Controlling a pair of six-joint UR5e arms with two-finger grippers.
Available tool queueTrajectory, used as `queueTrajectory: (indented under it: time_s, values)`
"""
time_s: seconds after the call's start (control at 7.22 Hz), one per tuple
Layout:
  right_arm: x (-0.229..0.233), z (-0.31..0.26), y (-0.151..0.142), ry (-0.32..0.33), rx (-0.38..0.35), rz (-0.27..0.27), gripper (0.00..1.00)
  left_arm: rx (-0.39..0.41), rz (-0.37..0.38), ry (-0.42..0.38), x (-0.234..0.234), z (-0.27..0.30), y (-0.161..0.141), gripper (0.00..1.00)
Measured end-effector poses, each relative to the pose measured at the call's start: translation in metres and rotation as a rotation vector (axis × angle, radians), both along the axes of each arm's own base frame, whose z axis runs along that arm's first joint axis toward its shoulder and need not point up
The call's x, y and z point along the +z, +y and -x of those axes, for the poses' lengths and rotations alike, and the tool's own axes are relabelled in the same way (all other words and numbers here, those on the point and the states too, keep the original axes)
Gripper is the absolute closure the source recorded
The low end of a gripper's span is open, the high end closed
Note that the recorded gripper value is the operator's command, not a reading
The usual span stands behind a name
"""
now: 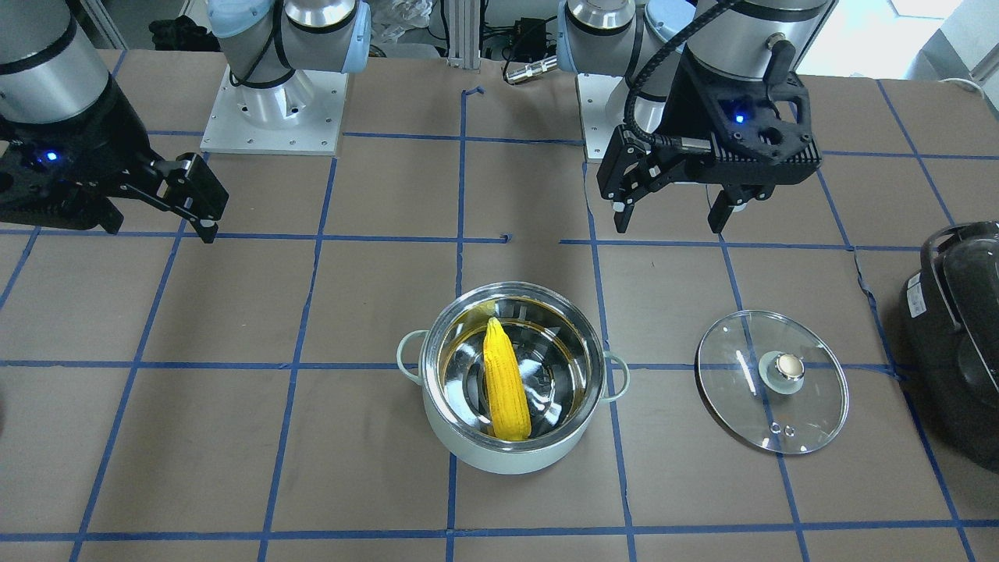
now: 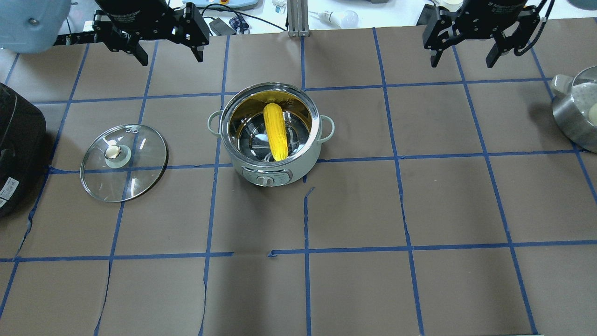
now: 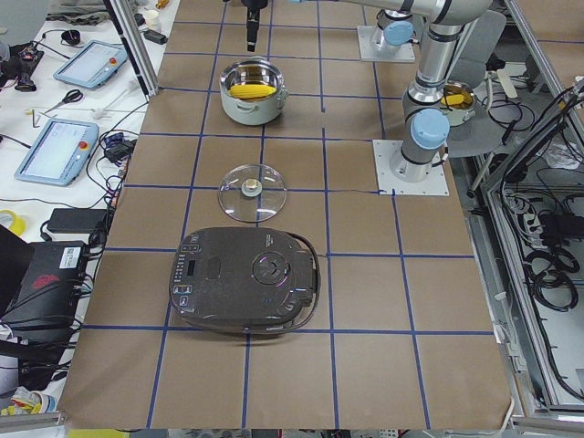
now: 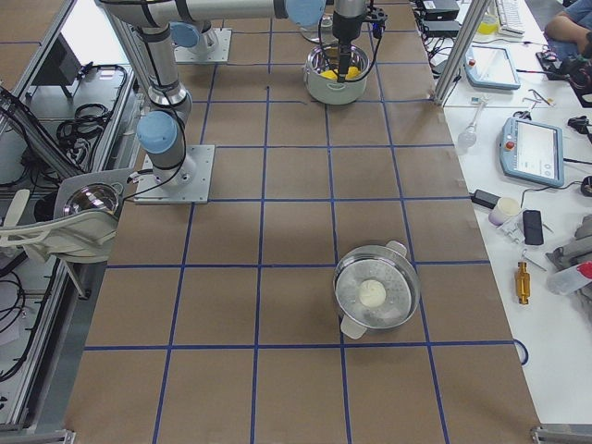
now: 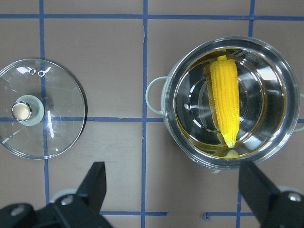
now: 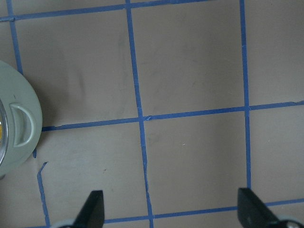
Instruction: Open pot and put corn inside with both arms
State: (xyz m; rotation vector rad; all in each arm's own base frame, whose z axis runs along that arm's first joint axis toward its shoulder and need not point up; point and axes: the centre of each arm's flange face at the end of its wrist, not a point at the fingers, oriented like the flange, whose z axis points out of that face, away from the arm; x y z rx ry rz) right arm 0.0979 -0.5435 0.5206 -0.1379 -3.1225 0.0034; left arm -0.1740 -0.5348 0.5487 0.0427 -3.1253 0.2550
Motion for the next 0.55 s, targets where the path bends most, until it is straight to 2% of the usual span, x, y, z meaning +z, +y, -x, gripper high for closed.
queueTrajectory:
  time_s: [0.28,0.55]
  values:
    - [0.000,-0.002,0.028,-0.011,0.001,-0.021,0.00,0.008,-0.003,0.001,0.004,-0.008,0.007,0.00]
    - [-0.004,-0.003,0.037,-0.013,0.002,-0.024,0.00,0.020,-0.013,0.009,0.004,-0.017,0.018,0.00]
